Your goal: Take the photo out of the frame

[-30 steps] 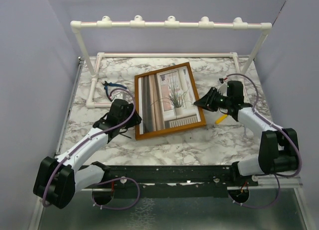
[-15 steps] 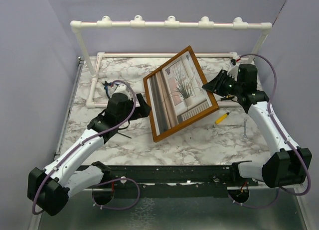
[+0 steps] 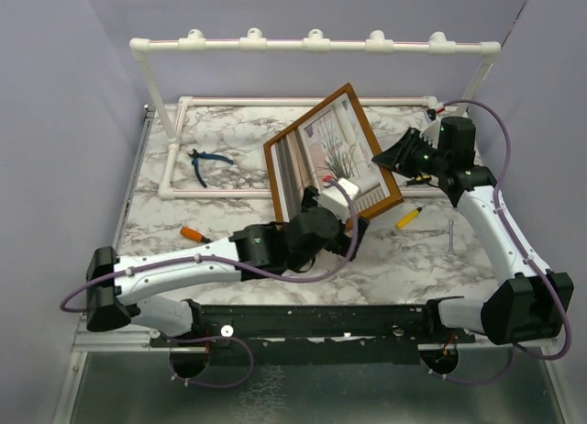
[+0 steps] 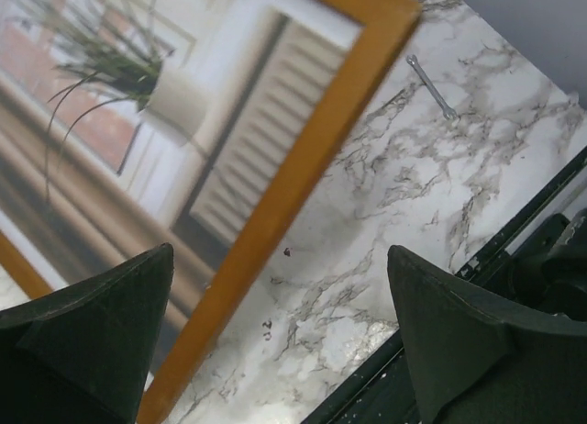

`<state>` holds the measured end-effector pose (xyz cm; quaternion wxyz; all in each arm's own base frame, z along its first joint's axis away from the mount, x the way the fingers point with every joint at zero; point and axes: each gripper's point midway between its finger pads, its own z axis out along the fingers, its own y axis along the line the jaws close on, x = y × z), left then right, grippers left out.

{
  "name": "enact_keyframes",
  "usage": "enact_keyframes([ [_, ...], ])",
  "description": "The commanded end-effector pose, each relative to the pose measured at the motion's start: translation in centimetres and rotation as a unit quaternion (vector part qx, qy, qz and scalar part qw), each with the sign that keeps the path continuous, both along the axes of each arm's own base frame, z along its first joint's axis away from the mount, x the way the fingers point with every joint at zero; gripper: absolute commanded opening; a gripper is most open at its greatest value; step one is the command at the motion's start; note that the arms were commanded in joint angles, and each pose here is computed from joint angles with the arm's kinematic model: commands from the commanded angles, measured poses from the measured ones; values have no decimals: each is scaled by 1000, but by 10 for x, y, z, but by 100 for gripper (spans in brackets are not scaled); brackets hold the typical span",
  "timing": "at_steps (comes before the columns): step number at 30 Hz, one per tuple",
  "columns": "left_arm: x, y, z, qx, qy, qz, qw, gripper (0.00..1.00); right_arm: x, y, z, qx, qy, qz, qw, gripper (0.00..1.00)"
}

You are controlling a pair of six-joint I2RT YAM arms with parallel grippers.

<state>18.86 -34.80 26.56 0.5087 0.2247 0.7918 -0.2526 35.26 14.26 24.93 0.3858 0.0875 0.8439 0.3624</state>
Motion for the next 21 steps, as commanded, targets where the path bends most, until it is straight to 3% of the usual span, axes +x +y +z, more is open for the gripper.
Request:
enact_keyframes([
  [1, -4, -18, 4, 119, -97, 23, 988, 99, -1, 15, 17, 33, -8, 40, 999, 0],
  [6, 1, -42, -5, 179, -125, 53, 974, 99, -3, 19, 18, 46, -1, 50, 998, 0],
  [14, 22, -43, -11, 243, -166, 141, 945, 97, -9, 21, 25, 62, -4, 51, 997, 0],
  [21, 27, -53, -27, 293, -185, 160, 925, 93, -11, 23, 23, 67, -1, 52, 996, 0],
])
